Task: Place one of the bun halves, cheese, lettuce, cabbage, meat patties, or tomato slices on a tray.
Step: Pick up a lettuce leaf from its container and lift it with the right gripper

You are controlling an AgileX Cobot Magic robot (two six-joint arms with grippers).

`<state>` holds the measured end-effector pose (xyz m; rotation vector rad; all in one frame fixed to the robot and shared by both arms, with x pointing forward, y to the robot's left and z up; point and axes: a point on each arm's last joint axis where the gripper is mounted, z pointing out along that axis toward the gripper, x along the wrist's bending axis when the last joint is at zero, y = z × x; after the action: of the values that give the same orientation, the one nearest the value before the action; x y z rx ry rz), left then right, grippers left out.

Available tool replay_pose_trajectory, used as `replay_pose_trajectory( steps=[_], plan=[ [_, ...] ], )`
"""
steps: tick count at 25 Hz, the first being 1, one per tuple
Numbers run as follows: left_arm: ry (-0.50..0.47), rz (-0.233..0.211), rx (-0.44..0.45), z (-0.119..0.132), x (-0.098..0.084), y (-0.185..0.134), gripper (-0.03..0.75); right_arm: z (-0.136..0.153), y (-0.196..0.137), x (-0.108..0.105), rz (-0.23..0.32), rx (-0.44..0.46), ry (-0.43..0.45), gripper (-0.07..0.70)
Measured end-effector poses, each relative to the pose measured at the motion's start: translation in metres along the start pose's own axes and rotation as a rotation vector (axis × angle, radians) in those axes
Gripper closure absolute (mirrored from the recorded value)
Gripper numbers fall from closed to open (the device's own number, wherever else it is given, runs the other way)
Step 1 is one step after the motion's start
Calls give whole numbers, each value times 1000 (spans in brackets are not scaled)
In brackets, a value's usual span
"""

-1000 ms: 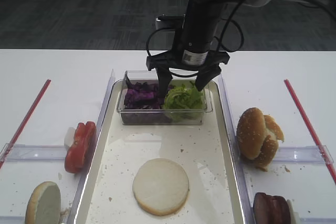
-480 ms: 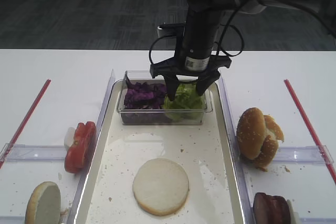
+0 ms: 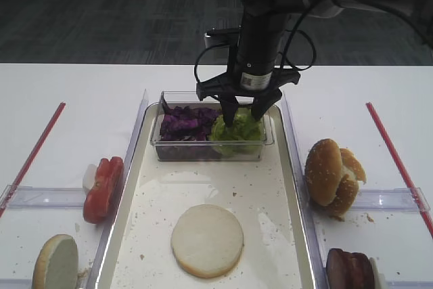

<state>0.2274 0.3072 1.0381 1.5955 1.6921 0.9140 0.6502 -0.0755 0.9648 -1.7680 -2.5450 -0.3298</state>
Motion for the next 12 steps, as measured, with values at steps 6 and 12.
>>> replay_pose_trajectory(
  steps=[6,12],
  plan=[
    [0,0,0,0,0,0,151,8,0,-2,1,17,-10,203],
    [0,0,0,0,0,0,151,21,0,-3,5,39,-11,231]
  ],
)
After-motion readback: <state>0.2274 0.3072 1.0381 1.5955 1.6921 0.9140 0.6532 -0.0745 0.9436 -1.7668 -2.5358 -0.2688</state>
